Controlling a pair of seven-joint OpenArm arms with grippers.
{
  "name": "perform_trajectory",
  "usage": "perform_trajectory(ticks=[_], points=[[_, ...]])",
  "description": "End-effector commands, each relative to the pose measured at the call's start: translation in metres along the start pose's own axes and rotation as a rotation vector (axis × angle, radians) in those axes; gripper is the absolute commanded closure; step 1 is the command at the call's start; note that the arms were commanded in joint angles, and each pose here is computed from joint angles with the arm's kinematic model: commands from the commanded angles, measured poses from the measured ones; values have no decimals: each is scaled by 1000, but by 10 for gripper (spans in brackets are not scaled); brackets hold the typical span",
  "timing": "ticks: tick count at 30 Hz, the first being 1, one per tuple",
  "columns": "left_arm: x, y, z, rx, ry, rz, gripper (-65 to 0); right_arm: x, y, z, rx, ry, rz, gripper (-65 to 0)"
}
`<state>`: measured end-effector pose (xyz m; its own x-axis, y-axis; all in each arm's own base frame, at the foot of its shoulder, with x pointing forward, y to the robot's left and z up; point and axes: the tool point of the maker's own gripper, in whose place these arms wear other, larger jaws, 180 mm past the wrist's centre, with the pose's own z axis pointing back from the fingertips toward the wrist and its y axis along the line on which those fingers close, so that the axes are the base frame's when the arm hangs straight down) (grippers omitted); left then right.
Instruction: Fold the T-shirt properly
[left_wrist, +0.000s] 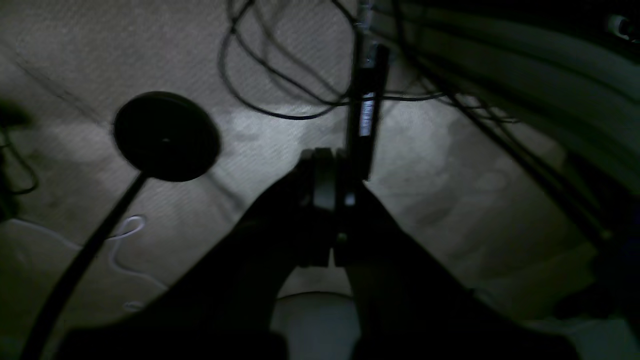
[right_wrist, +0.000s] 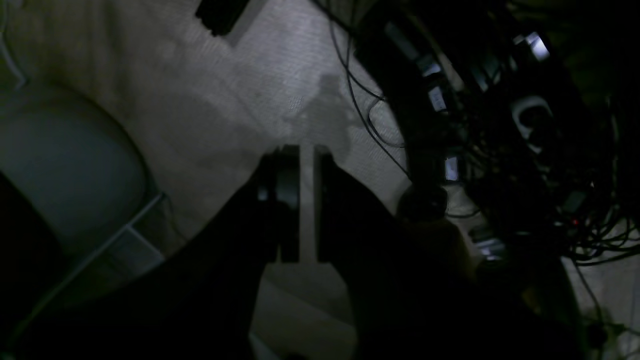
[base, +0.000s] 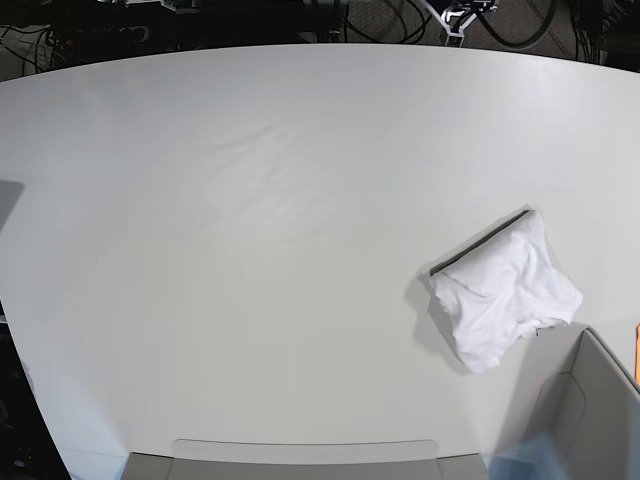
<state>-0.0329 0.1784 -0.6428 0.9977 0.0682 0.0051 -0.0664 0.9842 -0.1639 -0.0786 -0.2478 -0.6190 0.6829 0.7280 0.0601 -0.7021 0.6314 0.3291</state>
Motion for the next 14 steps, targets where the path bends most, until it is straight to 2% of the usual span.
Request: perform_trajectory(ticks=[1, 4, 7, 10, 14], points=[[0, -2, 0, -5, -7, 0, 0, -3, -2, 3, 7, 8, 13, -59], [-1, -13, -3, -22, -6, 4, 0, -2, 5, -1, 25, 26, 31, -59], [9, -19, -5, -32, -21, 4, 0, -9, 0, -3, 16, 112, 31, -59], [26, -21, -6, -35, -48, -2, 0, -9, 11, -10, 35, 176, 39, -59], [31, -22, -6, -36, -54, -3, 0, 4, 21, -18, 52, 168, 46, -59]])
